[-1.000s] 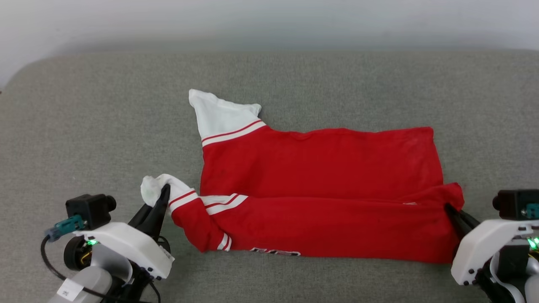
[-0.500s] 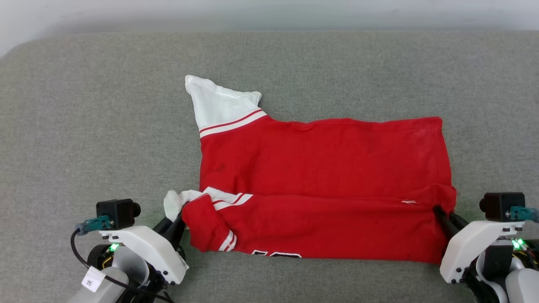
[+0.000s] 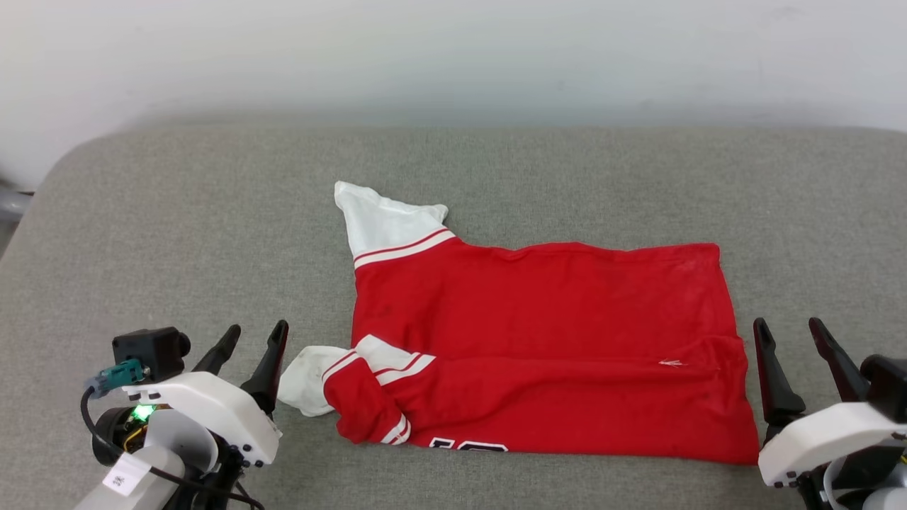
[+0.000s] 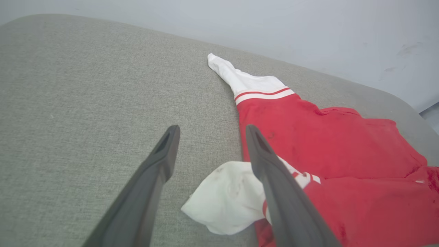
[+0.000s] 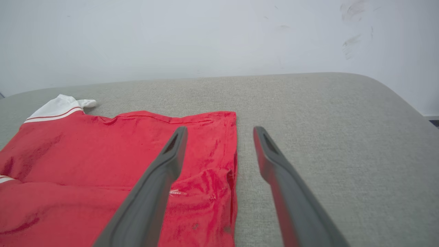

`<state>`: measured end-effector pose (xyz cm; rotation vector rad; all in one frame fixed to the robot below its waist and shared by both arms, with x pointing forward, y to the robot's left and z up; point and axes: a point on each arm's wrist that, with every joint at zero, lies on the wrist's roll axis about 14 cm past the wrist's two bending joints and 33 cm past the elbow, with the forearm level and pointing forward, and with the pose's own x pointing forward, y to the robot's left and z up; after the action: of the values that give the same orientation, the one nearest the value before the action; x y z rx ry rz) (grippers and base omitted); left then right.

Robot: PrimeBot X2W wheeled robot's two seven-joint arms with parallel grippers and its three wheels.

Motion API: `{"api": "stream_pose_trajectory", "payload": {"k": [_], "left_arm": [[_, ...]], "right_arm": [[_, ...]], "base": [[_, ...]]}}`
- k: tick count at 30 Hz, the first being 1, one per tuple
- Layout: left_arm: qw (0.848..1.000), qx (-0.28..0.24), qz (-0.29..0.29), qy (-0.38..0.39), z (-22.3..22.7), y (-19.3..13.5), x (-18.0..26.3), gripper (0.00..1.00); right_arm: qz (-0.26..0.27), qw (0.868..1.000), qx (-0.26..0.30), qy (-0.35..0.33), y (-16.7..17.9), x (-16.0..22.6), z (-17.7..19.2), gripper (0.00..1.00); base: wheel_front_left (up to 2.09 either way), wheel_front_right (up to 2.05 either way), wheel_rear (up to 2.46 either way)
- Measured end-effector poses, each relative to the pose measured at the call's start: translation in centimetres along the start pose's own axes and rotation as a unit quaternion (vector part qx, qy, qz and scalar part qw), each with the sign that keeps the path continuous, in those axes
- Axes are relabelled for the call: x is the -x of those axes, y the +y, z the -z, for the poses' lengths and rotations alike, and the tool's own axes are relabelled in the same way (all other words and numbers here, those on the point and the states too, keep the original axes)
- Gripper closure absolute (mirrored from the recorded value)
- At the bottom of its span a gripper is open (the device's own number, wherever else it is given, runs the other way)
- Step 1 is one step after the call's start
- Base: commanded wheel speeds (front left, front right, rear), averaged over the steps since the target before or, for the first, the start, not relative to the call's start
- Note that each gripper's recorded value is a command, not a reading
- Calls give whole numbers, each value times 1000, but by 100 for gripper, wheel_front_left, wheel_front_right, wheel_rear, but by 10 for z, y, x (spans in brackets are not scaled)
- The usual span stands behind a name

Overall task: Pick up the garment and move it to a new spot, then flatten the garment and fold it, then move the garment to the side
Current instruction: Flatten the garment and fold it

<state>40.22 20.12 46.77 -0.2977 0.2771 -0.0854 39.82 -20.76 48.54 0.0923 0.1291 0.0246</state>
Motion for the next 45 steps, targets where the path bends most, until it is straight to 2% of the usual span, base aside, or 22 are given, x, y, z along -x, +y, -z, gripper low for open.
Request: {"api": "stream_pose_trajectory", "payload": {"k": [3,8,14,21,26,27,29,32,37,40,45], "left_arm": [[999,-10,17,26,-3,-8,8,0],[991,-20,56,120,14,-29,18,0],[965,-19,84,249,53,-49,30,0],[940,4,77,333,93,-48,20,0],[914,21,83,397,123,-50,17,0],[909,23,85,408,127,-52,16,36],[903,28,87,419,132,-52,15,100],[903,34,95,418,134,-56,13,100],[917,24,109,383,125,-61,11,100],[929,16,117,350,111,-65,8,100],[944,9,120,308,90,-67,8,100]], "right_arm": [[5,1000,6,-22,2,12,-12,0],[20,999,8,-34,-3,28,-21,0],[33,999,7,-27,-9,34,-21,0],[45,999,-6,-14,-17,29,-12,0],[60,998,-12,-4,-27,26,-4,0],[64,998,-12,-1,-30,27,-3,0],[71,997,-15,5,-34,28,0,0],[85,996,-16,13,-43,30,2,0],[86,995,-27,53,-45,33,12,0],[74,989,-31,127,-44,39,33,0],[42,967,-39,248,-32,49,68,0]], "base": [[0,0,0],[0,0,0],[0,0,0],[0,0,0],[0,0,0],[0,0,0],[0,0,0],[0,0,0],[0,0,0],[0,0,0],[0,0,0]]}}
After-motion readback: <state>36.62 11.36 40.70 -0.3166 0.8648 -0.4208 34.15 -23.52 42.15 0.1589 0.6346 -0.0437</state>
